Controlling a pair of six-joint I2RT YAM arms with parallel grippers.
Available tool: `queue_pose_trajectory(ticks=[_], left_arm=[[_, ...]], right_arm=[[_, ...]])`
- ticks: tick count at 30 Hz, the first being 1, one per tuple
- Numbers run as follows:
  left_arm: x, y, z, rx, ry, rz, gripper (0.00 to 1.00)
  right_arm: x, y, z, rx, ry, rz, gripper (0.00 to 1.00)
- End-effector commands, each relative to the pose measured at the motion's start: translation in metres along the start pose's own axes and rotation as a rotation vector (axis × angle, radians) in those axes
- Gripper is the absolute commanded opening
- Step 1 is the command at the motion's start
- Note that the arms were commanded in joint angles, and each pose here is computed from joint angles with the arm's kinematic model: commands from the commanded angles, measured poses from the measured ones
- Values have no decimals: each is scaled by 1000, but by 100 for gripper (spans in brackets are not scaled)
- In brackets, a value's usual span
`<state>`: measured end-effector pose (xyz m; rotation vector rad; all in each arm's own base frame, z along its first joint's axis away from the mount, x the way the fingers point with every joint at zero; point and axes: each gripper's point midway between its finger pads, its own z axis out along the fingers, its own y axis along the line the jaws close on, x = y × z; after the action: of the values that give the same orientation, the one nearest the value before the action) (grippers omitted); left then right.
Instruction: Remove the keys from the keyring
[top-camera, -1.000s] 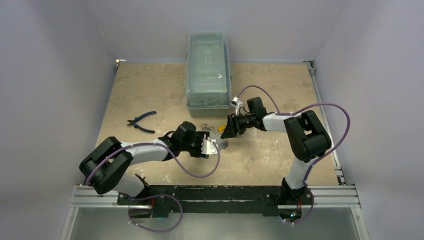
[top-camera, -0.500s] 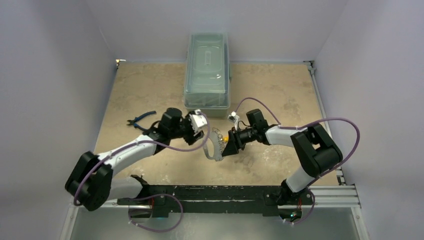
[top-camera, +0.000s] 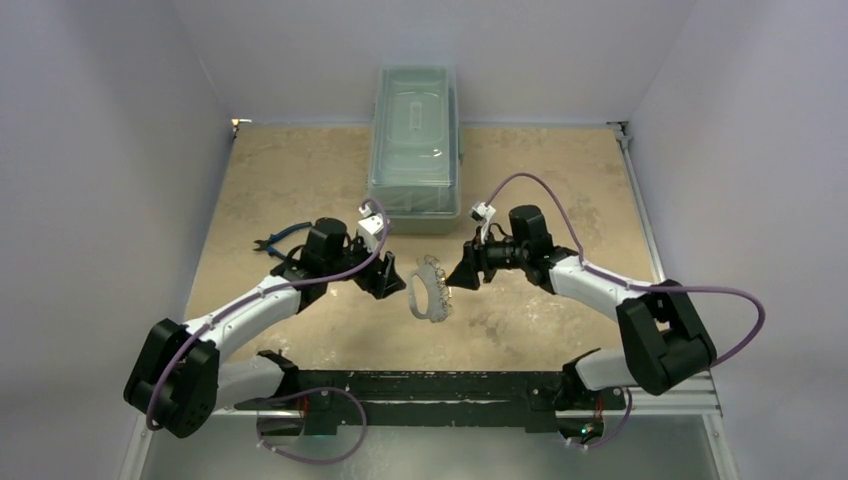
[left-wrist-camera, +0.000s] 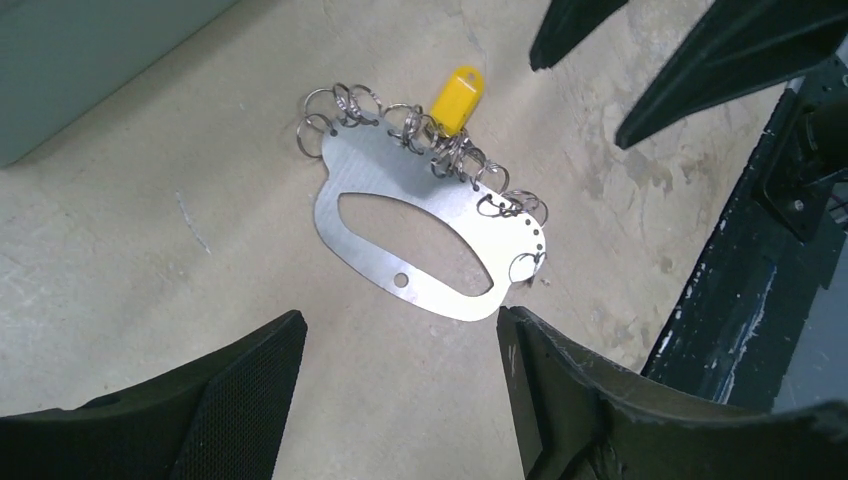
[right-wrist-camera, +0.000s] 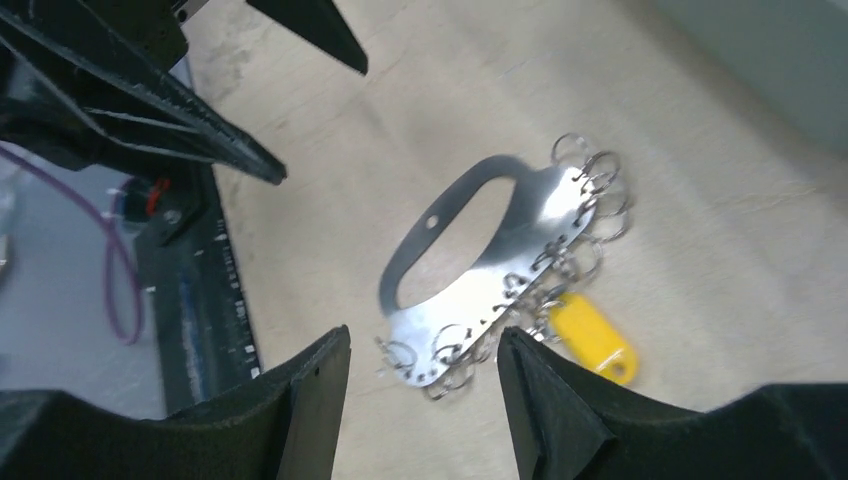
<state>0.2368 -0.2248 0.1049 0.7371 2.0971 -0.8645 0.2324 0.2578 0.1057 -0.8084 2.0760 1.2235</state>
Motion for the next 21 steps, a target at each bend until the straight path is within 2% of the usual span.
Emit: queue_pose_trajectory(ticks=[1,6,11,21], left_arm=[[-15,-11,1,73,-58,33,71],[-13,-9,-6,59,-5,82,70],[-24,-2,-12,16,-24,98,69],[-31,9,-18,-23,-44,86,69]], right_arm=[[-41,-18,0,75,-69,-255,61],[-40,-27,5,23,76,-492,60],[-29,-41,5,-13,186,-684,55],[-4,-60,18,-70,381,-871,53]])
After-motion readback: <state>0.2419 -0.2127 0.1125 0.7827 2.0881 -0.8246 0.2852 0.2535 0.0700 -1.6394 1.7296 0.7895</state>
